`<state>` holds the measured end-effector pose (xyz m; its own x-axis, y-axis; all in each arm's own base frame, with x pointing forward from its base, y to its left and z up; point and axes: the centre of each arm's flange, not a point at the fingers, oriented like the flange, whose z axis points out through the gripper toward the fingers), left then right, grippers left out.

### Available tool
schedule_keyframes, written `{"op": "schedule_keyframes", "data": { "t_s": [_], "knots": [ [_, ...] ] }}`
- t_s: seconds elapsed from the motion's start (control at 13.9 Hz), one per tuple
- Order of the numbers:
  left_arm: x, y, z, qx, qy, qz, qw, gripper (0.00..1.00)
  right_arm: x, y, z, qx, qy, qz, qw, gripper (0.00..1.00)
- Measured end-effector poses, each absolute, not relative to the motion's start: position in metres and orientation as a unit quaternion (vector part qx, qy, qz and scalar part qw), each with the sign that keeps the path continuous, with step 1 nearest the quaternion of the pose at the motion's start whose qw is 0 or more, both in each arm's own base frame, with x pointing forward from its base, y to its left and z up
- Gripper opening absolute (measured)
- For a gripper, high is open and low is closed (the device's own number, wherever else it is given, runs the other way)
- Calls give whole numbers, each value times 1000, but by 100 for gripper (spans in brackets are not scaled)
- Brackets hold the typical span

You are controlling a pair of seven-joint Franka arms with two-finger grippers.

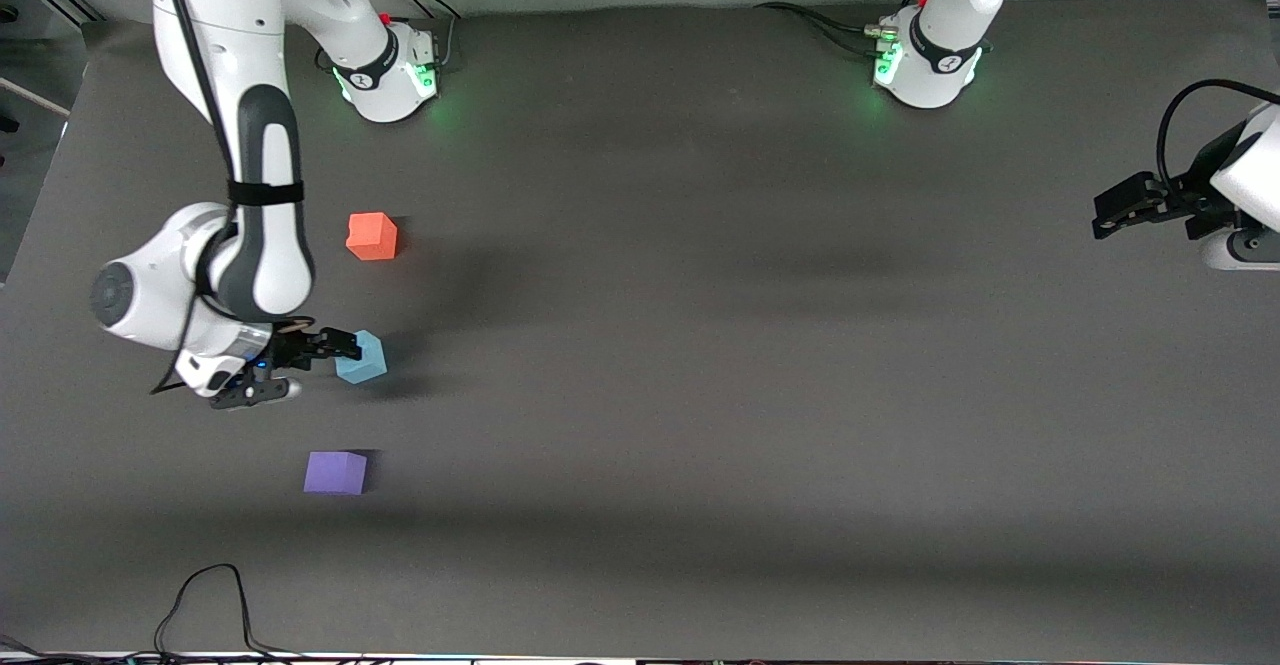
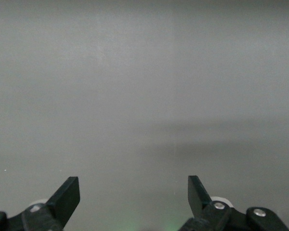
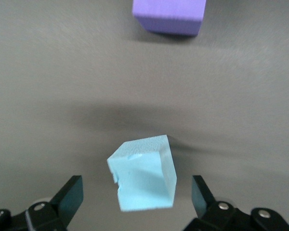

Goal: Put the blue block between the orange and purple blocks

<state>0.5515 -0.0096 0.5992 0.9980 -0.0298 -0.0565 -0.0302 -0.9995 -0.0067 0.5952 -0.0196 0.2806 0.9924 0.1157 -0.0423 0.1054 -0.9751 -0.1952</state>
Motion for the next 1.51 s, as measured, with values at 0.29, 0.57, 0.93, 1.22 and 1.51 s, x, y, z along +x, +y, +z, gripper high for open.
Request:
{"op": "schedule_keyframes", "data": {
  "t_s": [0.29, 0.57, 0.93, 1.22, 1.51],
  "knots": [
    [552, -10, 599, -999, 15, 28, 4, 100, 626, -30, 385, -991, -87, 27, 101, 100],
    [552, -10, 599, -999, 15, 28, 4, 100, 643, -15, 482, -989, -119, 5, 93, 100],
    [552, -10, 599, -999, 15, 28, 4, 100, 646, 12, 534, -988, -123, -12, 93, 100],
    [552, -10, 599, -999, 15, 28, 4, 100, 641, 30, 539, -990, -113, 35, 73, 100],
    [552, -10, 599, -999, 15, 28, 4, 100, 623, 19, 579, -991, -109, 31, 68, 100]
  ]
}}
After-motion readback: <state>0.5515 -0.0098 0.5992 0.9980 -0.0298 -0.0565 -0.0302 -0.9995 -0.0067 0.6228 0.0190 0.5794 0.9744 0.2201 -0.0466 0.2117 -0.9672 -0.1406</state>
